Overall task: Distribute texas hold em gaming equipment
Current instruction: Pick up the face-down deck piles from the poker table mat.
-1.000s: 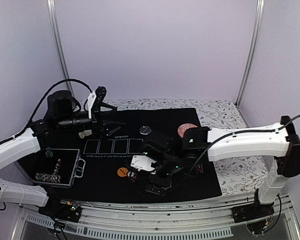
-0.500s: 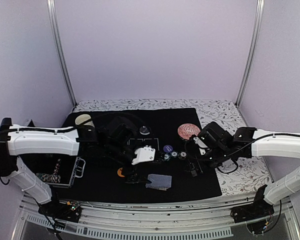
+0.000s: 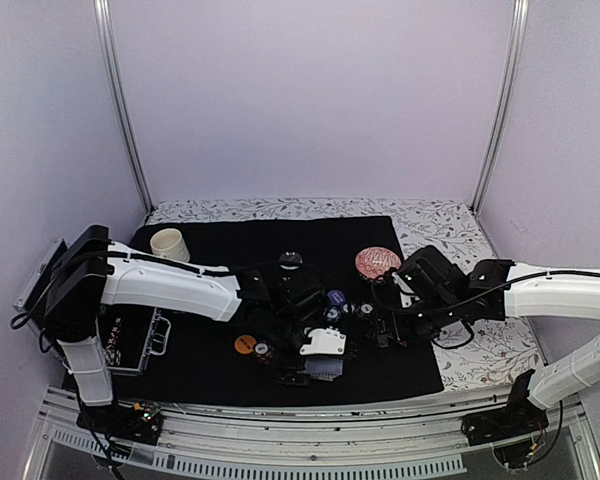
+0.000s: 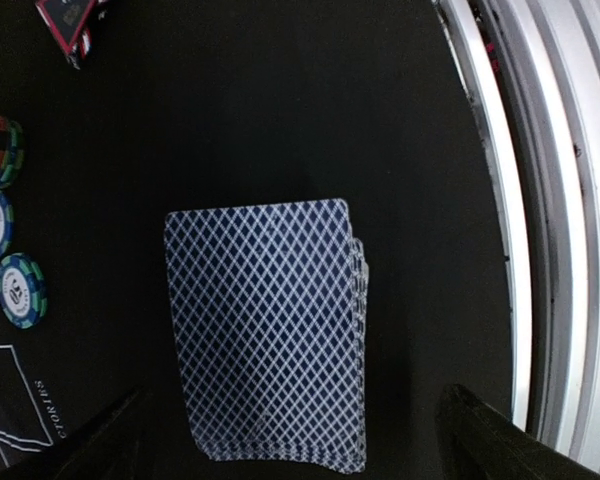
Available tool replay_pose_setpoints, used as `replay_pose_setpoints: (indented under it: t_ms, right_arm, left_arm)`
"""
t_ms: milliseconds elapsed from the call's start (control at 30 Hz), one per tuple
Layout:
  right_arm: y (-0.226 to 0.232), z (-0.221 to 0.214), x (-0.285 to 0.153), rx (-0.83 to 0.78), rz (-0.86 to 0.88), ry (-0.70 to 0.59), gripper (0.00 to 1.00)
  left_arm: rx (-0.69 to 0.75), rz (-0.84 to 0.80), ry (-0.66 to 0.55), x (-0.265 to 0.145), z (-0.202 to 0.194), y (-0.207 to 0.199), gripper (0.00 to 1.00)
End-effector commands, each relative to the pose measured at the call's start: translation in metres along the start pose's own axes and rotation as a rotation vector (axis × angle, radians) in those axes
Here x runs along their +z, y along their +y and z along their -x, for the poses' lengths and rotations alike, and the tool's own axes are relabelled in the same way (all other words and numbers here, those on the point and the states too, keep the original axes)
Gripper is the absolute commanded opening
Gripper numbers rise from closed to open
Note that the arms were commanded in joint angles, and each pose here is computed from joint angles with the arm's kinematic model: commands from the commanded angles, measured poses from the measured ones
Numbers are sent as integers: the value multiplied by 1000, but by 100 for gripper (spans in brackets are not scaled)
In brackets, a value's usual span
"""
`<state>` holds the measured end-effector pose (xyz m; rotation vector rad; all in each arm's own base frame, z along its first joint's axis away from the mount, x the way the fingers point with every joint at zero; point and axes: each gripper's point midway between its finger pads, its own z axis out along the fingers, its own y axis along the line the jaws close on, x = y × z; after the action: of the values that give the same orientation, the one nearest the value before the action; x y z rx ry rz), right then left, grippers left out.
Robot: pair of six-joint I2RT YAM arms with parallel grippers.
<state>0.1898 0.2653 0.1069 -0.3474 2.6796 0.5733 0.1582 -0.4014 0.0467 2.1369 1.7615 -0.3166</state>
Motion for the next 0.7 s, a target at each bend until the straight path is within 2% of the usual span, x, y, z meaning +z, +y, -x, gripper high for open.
replay_pose_setpoints:
  t_ms: [0,267,400,533,667]
  right_arm:
    - [-3,-5,4,23,0,1,99]
    - [-10,-11,11,24,-21,18,99]
    - [-16,-16,13,44,-39,26,99]
    - [-17,-16,11,56,-39,17,99]
    - [-15,-14,10,52,-32,14,99]
  left_arm:
    - [-14,45,53,7,0,10,98]
    - [-20,45,52,16,-1,14,98]
    - [-49,-28,69,32,-10,10,98]
    - [-54,-80,50,36,-9,7,94]
    - [-69,-121,81,42,-14,4,86]
